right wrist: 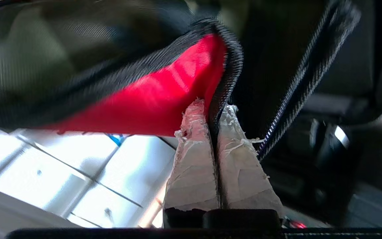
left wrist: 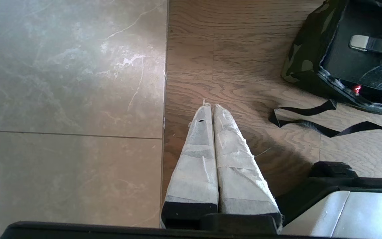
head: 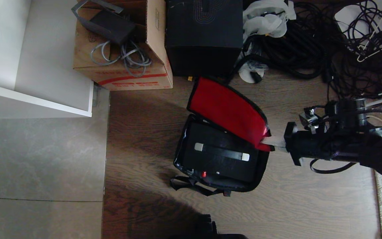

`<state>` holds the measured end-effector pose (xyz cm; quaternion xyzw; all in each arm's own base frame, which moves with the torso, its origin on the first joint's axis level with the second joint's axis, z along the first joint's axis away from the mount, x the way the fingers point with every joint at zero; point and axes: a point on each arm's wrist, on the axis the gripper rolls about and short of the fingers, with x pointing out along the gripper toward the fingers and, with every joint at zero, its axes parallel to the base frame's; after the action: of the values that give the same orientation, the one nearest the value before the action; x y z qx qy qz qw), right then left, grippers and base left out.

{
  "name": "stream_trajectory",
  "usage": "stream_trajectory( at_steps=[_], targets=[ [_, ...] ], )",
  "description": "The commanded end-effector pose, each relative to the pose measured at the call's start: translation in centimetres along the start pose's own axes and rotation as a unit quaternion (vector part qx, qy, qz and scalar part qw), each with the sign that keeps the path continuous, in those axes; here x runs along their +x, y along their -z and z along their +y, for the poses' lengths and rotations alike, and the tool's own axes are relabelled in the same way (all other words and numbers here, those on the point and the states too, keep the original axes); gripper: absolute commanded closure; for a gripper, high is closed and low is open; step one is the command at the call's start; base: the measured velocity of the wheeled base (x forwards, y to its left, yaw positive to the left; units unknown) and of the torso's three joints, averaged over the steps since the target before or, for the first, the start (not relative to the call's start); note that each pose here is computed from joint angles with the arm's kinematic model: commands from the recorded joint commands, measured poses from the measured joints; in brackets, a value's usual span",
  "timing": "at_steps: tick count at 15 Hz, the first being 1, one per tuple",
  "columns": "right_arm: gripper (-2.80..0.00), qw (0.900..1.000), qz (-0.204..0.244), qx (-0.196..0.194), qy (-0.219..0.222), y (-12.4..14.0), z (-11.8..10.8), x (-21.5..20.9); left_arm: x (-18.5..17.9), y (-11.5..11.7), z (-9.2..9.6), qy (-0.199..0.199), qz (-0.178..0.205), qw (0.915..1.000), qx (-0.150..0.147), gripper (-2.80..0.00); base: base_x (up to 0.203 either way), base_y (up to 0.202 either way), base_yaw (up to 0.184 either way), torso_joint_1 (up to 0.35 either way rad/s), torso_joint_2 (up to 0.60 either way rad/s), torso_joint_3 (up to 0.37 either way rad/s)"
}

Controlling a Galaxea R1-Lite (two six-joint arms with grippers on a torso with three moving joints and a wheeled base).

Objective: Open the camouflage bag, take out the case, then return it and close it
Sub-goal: Close the top of the storage box

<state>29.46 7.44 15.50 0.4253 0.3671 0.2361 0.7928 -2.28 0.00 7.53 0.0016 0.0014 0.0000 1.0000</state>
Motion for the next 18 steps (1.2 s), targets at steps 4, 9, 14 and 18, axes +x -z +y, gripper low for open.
stream_trajectory(
  at_steps=[4,9,14,18],
  targets=[
    [0.00,0.998,0.040,-0.048,0.028,1.6,-0.9,-0.1,0.0,0.0,0.0,0.000,0.000,1.0000,0.000,0.00,0.000,0.000,0.000,0.000,0.00,0.000],
    [0.00,0.990,0.084,-0.096,0.060,2.6,-2.1,0.0,0.0,0.0,0.0,0.000,0.000,1.0000,0.000,0.00,0.000,0.000,0.000,0.000,0.00,0.000],
    [0.00,0.974,0.174,-0.099,0.110,6.1,-3.5,-1.3,0.0,0.0,0.0,0.000,-0.001,1.0000,0.000,0.00,0.000,0.000,0.000,0.000,0.00,0.000],
    [0.00,0.966,0.188,-0.136,0.116,5.8,-3.9,-1.8,0.0,0.0,0.0,0.000,-0.001,1.0000,0.000,0.00,0.000,0.000,0.000,0.000,0.00,0.000]
  ],
)
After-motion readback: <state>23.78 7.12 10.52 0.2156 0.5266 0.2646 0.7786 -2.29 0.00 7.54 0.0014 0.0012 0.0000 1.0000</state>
